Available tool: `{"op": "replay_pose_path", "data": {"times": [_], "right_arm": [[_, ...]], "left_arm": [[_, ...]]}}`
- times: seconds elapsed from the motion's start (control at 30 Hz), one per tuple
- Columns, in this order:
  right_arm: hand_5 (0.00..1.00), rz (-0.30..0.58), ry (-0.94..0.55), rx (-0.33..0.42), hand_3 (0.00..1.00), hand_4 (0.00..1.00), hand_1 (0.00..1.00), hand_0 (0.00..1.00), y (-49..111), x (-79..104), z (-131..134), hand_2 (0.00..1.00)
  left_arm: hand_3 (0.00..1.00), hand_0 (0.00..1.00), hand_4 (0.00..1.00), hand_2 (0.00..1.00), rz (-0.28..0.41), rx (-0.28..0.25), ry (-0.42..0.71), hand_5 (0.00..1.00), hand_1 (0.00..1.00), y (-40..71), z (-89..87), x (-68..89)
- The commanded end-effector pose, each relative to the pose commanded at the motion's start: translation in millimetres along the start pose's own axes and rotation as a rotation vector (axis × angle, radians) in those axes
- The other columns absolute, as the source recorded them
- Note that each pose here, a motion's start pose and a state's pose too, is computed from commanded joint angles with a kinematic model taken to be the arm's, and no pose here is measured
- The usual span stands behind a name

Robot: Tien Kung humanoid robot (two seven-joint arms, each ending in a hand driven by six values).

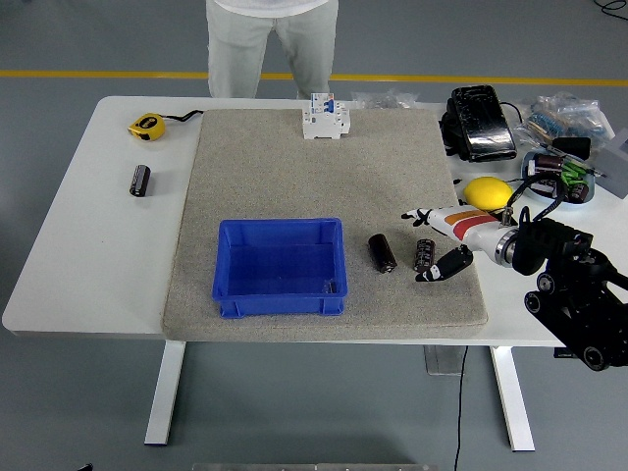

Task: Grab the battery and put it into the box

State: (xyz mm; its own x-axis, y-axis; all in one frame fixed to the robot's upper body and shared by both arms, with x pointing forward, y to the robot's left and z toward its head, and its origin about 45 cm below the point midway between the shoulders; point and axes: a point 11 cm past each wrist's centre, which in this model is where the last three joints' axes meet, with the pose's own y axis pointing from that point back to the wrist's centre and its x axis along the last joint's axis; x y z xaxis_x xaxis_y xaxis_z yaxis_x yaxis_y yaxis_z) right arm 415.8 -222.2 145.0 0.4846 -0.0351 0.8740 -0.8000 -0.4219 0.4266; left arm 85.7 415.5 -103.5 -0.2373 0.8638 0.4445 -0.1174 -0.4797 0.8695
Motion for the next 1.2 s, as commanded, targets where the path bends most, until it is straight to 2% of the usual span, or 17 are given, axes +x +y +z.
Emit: {"op": "replay_pose_path", "data": {"times": [0.03,0.2,0.23,0.53,0.8,0.83,1.0,1.03,1.2], "right_arm": [[0.39,0.001,-0.003,-0.002,0.902,0.998,0.76,0.816,-0.4,-0.8,0,0.747],[0.39,0.014,-0.015,-0.021,0.902,0.998,0.76,0.816,-2.2,-2.8,4,0.747],[0.4,0.016,-0.016,-0.023,0.867,0.998,0.712,0.767,-2.3,-3.0,5,0.711],[0.401,0.012,-0.022,-0.055,0.861,0.998,0.711,0.765,-3.0,-7.3,14,0.705],[0.417,0.03,-0.024,-0.051,0.858,0.998,0.709,0.774,-2.3,-10.7,16,0.701],[0.427,0.03,-0.024,-0.05,0.834,0.998,0.672,0.735,-2.2,-11.0,16,0.671],[0.427,0.02,-0.034,-0.052,0.834,0.998,0.672,0.735,-2.5,-15.6,15,0.671],[0.44,0.021,-0.036,-0.052,0.78,0.998,0.616,0.69,-2.6,-16.3,15,0.63],[0.44,0.06,-0.062,-0.056,0.78,0.998,0.616,0.69,-4.0,-17.2,13,0.63]], "left_arm": [[0.695,0.692,0.71,0.744,0.0,0.001,0.0,0.537,0.636,0.0,-0.2,0.0],[0.695,0.692,0.71,0.744,0.0,0.002,-0.001,0.537,0.636,0.0,-0.5,-0.1],[0.694,0.693,0.709,0.742,0.0,0.002,-0.001,0.538,0.634,0.0,-0.6,-0.1],[0.693,0.693,0.708,0.742,-0.001,0.0,-0.002,0.536,0.632,0.1,0.2,-0.4],[0.693,0.693,0.708,0.741,-0.001,-0.001,-0.004,0.537,0.631,0.1,1.2,-0.1],[0.693,0.693,0.708,0.741,-0.001,-0.001,-0.005,0.536,0.629,0.1,1.4,-0.1],[0.693,0.693,0.708,0.741,-0.001,0.0,-0.005,0.536,0.629,0.1,1.4,-0.3],[0.694,0.692,0.708,0.74,-0.002,0.0,-0.005,0.536,0.628,0.2,1.5,-0.4],[0.694,0.692,0.708,0.74,-0.003,0.001,-0.006,0.536,0.628,0.3,1.5,-0.8]]}}
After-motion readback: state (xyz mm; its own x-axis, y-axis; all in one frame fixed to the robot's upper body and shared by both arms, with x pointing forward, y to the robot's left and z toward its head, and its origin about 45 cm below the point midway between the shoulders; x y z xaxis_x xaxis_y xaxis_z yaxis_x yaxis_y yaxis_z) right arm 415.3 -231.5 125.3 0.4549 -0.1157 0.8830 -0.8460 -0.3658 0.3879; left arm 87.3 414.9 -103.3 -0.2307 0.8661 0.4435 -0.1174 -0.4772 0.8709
